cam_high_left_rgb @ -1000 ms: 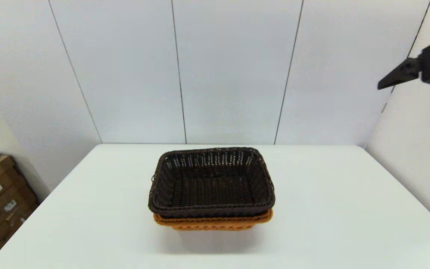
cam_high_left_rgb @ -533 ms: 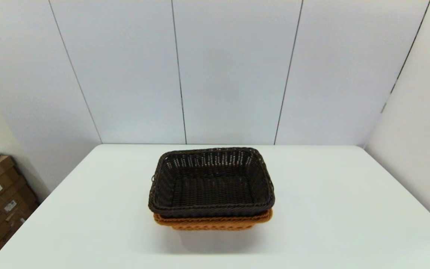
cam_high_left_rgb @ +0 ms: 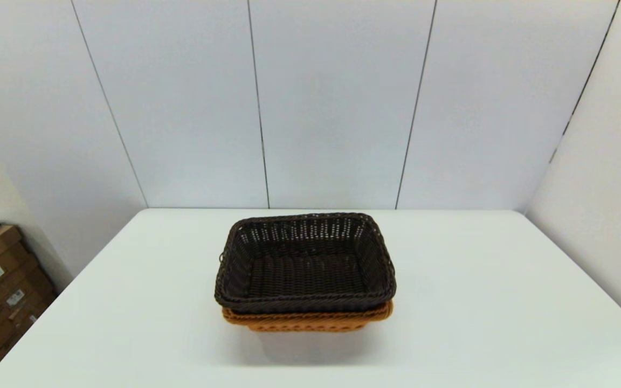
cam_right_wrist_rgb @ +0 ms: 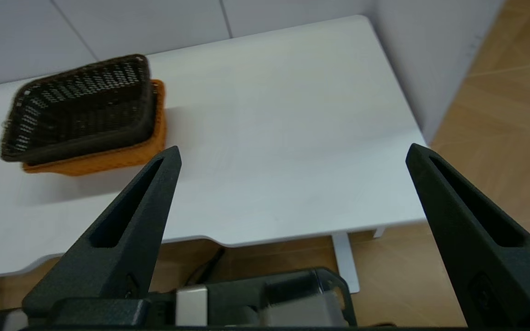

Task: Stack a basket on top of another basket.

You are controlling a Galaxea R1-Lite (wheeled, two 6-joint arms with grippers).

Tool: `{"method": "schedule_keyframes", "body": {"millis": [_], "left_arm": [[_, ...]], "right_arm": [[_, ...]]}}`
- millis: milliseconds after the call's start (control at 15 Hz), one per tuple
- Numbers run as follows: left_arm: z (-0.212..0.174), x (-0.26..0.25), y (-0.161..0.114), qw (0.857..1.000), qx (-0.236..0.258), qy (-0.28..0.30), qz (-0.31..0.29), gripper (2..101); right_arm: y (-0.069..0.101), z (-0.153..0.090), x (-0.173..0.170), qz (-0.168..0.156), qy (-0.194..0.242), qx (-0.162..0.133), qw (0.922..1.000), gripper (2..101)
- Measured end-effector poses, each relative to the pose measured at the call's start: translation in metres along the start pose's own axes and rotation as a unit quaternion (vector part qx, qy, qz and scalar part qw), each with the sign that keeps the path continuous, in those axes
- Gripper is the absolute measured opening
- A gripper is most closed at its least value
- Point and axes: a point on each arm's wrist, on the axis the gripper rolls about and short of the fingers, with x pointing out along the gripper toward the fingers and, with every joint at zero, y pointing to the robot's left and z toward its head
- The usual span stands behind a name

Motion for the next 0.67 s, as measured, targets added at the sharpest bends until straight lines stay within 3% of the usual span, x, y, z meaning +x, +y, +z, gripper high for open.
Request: {"method": "schedule_keyframes", "body": {"millis": [200,400,533,667], "left_arm": [[0.0,0.0,0.0,1.0,0.0,0.0,0.0,97.8],[0.0,0.0,0.0,1.0,0.0,0.0,0.0,97.8],[0.0,0.0,0.0,1.0,0.0,0.0,0.0,97.8],[0.0,0.0,0.0,1.0,0.0,0.0,0.0,97.8]], "right_arm": [[-0.002,-0.051,-0.025,-0.026,-0.039,-0.02,0.9987,97.1],[-0.007,-0.086,-0.037,-0.031,-0.069,-0.046,0.9961,97.1],[-0.011,-0.109,-0.031,-0.028,-0.077,-0.081,0.9933,97.1],[-0.013,-0.121,-0.016,-0.026,-0.105,-0.086,0.9904,97.1]]}}
